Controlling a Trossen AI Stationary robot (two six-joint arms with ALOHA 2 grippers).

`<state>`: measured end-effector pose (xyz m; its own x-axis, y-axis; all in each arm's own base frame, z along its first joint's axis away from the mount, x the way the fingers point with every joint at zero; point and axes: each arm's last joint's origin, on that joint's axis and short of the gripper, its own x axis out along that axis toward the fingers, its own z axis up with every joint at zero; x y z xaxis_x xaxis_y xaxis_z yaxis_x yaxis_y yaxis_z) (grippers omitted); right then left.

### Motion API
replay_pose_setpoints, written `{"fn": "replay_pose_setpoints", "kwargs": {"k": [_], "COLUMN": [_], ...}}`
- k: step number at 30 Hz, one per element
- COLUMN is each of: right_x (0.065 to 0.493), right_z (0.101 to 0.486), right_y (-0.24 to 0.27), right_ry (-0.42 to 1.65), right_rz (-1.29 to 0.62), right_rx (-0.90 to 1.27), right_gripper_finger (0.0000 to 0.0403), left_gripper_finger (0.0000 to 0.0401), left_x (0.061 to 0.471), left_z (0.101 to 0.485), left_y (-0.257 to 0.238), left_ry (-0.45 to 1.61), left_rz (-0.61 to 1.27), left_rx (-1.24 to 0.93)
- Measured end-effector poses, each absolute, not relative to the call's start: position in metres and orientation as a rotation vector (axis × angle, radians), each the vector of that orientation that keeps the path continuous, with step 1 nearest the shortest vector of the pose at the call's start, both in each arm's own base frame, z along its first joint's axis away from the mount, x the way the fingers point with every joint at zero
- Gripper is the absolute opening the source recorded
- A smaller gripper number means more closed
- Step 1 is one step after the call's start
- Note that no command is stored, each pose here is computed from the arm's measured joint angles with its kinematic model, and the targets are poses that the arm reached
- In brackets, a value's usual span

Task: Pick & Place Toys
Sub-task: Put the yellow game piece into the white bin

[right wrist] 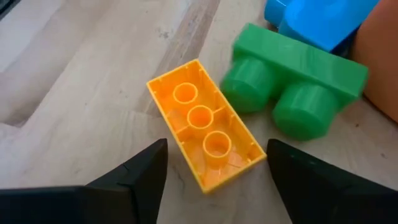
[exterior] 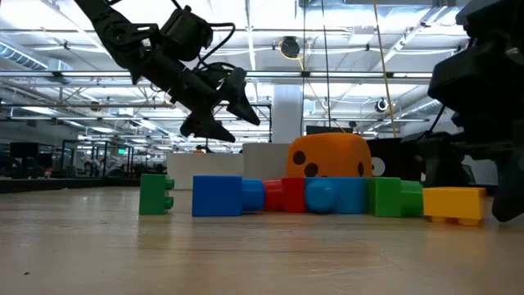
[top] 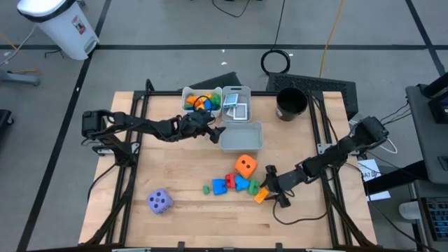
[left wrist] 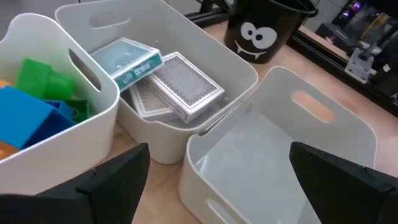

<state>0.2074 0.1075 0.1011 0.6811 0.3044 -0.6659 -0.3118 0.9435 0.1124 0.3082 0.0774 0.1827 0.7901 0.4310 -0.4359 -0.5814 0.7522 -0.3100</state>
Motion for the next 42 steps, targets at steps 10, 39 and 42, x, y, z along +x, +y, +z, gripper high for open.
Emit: {"fn": "replay_pose_setpoints", "kwargs": {"k": [10,39,42], "right_x": [0.207,0.206,0.206], "right_z": [0.102,0.152,0.164], "right_y": [0.108,0.105,0.100], "right_ry": [0.736,0.435,0.357], "right_rz": [0.357,0.357,0.244], "right_rx": [-0.035,-0.145,-0.227], "right_gripper_finger": [0.0185,0.0113,0.0113], "left_gripper_finger": [0.0390,0.0390,0.0390], "left_x": [0.308,0.319,0.323], "left_z": [0.183,0.192,0.199], "left_y": [0.077,0.046,0.033], "left_ry": [0.348,0.271,0.216], "left_rz": [0.577,0.362,0.273], "left_rx": [-0.448,-0.629,-0.631]}}
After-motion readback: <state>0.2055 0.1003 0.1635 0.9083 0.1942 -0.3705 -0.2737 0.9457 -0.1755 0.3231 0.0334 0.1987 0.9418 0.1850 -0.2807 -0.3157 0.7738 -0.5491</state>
